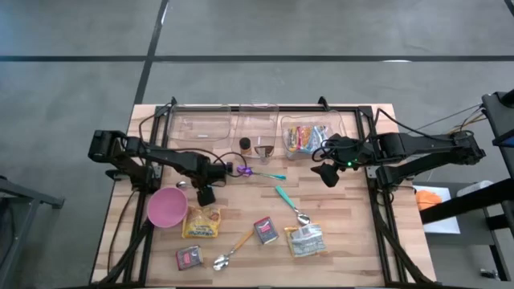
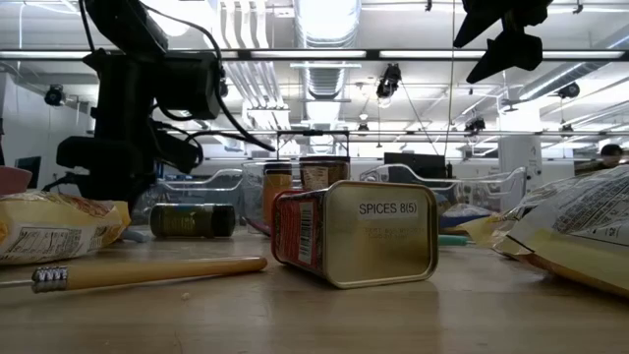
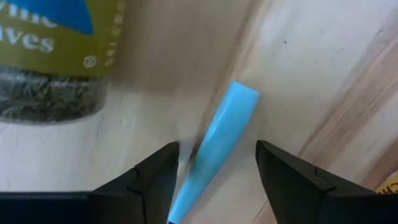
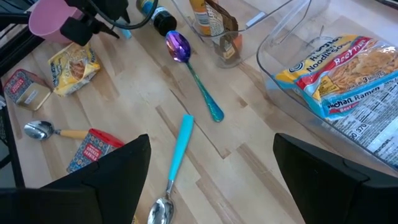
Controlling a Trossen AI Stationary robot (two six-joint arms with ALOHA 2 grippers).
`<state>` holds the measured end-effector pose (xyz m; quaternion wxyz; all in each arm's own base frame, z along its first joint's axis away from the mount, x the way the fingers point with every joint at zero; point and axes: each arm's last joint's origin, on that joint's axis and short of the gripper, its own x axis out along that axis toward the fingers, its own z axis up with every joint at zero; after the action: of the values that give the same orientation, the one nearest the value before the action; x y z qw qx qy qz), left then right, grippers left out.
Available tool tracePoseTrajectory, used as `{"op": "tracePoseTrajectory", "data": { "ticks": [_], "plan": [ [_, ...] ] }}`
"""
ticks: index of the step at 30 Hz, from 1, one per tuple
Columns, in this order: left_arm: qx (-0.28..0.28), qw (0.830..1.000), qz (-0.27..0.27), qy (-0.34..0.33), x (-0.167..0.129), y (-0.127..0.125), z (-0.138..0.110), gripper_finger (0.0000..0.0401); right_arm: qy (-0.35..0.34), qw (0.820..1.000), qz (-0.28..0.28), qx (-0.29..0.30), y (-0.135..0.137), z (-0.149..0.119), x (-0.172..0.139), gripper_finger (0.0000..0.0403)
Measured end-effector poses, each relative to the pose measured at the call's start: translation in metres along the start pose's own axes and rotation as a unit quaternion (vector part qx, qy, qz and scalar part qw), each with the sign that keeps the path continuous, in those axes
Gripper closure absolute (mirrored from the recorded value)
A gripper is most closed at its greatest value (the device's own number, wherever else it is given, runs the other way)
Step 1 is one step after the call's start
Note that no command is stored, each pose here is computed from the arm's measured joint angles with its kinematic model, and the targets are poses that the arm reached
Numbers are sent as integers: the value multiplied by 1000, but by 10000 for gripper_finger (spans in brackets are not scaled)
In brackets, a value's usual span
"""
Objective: Pick & Place Food Item
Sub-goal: Put the left light blue spoon into the left transparent bin
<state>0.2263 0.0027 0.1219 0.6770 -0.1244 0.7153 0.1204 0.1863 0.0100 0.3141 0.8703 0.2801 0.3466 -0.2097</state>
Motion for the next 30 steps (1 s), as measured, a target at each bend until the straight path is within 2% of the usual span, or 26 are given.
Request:
{"op": "tracePoseTrajectory", "data": {
  "ticks": [3, 8, 22, 30],
  "plan": [
    [23, 1000, -1, -9, -2, 0, 0, 230, 0, 1000, 0, 0, 0, 0, 0, 70],
    [38, 999, -4, -17, -3, 0, 1, 350, 0, 1000, 0, -2, 0, 0, 0, 70],
    [42, 999, -2, -13, -13, -3, 7, 353, 0, 1000, -1, -8, 0, 0, 0, 70],
    [50, 998, -8, -47, -32, -8, 23, 353, 0, 1000, -1, -9, 0, 0, 0, 70]
  ]
}}
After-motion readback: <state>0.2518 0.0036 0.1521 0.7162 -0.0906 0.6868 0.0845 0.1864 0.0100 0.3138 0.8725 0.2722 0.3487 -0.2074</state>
